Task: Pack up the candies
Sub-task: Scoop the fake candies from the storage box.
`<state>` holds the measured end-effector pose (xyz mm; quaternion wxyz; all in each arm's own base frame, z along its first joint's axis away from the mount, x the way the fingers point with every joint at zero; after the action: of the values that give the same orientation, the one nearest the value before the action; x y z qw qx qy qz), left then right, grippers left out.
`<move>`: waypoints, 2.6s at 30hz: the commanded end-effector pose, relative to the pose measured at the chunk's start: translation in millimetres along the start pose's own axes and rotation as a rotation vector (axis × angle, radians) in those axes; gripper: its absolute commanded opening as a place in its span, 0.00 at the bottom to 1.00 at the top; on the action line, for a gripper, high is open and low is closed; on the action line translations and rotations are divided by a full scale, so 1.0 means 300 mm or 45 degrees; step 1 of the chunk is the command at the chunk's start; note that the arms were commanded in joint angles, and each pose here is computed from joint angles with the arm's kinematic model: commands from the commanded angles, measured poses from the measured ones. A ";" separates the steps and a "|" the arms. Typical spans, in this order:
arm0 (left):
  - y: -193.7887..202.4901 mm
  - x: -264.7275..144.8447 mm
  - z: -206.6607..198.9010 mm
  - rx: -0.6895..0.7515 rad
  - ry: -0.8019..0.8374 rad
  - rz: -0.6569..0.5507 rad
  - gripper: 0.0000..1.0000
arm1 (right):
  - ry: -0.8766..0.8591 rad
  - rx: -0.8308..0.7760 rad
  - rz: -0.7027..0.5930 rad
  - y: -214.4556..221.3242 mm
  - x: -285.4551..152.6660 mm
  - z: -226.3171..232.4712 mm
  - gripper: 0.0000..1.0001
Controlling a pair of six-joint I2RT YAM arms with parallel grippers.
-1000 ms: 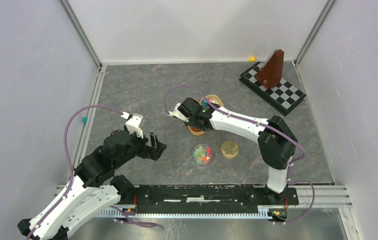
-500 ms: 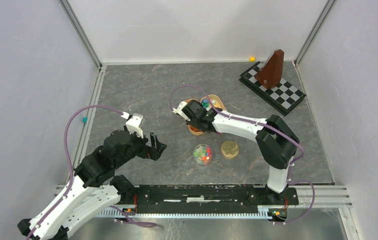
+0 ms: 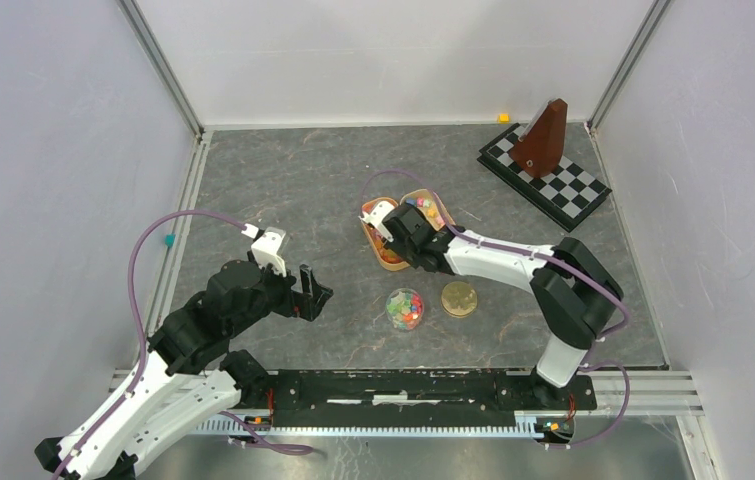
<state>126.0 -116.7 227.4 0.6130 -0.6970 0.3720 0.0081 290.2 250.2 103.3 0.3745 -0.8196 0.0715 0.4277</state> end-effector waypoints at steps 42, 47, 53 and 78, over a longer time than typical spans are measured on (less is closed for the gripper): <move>-0.135 0.032 -0.131 -0.002 0.237 0.015 1.00 | -0.348 -0.099 -0.752 0.025 -0.478 -0.030 0.00; -0.168 0.029 -0.174 0.000 0.328 0.035 1.00 | -0.465 -0.214 -0.802 0.053 -0.529 0.002 0.00; -0.192 0.035 -0.211 0.009 0.415 0.047 1.00 | -0.553 -0.312 -0.824 0.084 -0.575 0.024 0.00; -0.158 0.084 -0.234 -0.012 0.467 0.152 1.00 | -0.754 -0.411 -1.059 0.083 -0.730 0.077 0.00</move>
<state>135.4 -186.3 259.9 0.5386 -0.6568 0.5248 -0.0558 133.0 199.6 223.9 0.3799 -0.6822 -0.3870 0.4904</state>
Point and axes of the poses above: each gripper's point midway between its finger pads, its own x axis out along the fingers, its own z axis along the line the jaws close on, y = z × x, the point moved 5 cm from there along -x, back along the fingers, and after that the axes turned 3 degrees about x, right-handed, at the moved point
